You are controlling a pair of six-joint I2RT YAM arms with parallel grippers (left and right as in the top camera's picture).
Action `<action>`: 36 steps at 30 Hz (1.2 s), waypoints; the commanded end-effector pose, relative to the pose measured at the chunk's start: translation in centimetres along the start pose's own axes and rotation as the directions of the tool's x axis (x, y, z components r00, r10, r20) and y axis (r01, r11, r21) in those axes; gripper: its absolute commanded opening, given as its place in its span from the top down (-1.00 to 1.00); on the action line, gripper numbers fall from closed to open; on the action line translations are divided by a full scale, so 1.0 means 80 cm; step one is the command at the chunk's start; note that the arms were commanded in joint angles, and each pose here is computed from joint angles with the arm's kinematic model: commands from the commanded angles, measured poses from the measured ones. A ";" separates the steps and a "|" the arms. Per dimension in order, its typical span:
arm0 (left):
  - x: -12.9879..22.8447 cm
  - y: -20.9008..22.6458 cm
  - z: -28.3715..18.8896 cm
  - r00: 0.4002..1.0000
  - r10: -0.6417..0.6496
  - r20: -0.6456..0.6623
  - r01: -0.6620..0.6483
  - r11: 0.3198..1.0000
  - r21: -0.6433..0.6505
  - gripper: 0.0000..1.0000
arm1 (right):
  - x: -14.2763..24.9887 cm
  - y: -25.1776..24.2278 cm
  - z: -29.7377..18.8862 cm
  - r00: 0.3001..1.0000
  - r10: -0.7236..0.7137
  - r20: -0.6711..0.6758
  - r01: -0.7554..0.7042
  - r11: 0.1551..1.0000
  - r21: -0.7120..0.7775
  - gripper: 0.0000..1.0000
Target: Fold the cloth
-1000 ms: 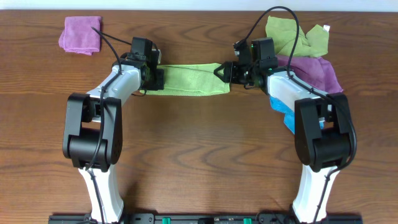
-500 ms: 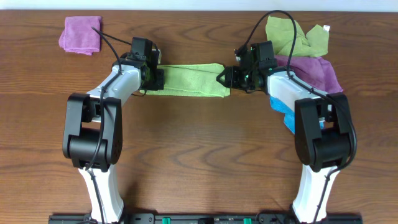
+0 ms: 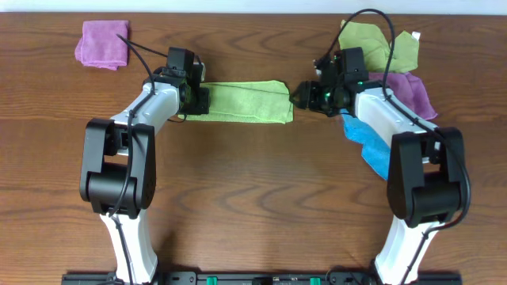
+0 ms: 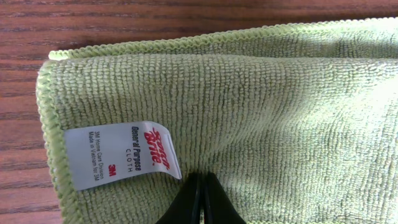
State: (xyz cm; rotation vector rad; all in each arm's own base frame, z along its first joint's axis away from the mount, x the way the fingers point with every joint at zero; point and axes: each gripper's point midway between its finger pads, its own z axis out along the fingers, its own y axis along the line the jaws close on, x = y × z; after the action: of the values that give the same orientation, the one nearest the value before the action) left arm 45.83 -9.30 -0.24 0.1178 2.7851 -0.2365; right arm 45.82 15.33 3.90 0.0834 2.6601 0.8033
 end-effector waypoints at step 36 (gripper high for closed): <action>0.075 -0.025 0.046 0.961 -0.201 -0.191 0.215 0.975 0.054 0.89 | -0.046 0.066 0.042 0.993 -0.063 -0.097 0.055 0.994 -0.090 0.97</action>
State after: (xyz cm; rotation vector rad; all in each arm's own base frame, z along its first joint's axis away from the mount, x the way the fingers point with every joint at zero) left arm 45.84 -9.78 -0.17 -0.0918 2.7930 -0.3180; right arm 48.58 20.25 2.91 0.0710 2.7548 1.0240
